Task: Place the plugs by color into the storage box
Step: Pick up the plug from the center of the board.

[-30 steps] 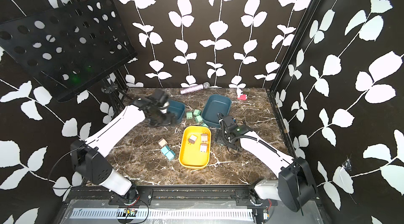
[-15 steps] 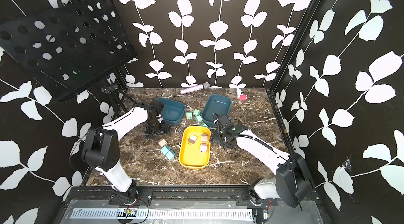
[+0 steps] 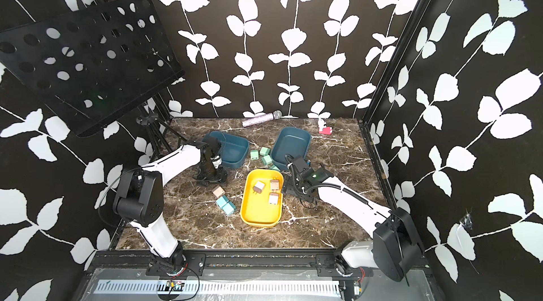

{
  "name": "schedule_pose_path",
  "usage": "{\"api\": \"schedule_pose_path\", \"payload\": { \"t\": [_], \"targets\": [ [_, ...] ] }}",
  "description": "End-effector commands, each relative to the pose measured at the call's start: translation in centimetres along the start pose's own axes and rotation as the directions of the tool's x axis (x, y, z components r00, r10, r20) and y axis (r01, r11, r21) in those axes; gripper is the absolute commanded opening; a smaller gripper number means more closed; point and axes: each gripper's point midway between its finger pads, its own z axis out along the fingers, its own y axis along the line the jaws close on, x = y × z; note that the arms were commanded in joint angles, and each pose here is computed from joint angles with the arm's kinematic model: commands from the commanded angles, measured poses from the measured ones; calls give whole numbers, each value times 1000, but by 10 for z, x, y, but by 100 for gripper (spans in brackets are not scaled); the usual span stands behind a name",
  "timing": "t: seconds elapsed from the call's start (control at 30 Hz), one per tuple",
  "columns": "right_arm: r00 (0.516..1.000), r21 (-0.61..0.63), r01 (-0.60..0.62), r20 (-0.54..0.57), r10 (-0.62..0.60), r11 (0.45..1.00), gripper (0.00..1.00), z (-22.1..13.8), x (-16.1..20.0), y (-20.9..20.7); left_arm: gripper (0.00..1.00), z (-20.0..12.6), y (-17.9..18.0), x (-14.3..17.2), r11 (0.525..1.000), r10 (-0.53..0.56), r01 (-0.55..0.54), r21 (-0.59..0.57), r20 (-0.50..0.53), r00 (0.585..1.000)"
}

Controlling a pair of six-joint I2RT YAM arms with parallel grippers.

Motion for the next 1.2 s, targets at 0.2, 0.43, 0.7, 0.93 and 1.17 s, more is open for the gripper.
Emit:
{"api": "schedule_pose_path", "payload": {
  "t": [0.2, 0.43, 0.7, 0.93, 1.17],
  "targets": [
    [1000, 10, -3, 2, 3, 1000, 86, 5, 1, 6, 85, 15, 9, 14, 990, 138, -138, -27, -33, 990],
    [1000, 17, 8, -10, -8, 1000, 86, 8, 4, 9, 76, 28, 7, 15, 994, 106, -107, -10, -36, 994],
    [1000, 22, 13, -11, -13, 1000, 86, 8, 5, 11, 72, 43, 15, 8, 997, -72, 71, -22, -29, 997],
    [1000, 33, 17, -13, -17, 999, 86, 9, 8, 8, 71, 45, 22, 2, 977, -209, 210, 37, -31, 977],
    [1000, 34, 16, -11, -16, 999, 86, 11, 11, 6, 69, 43, 42, 14, 966, -260, 260, -9, -42, 965]
  ]
}}
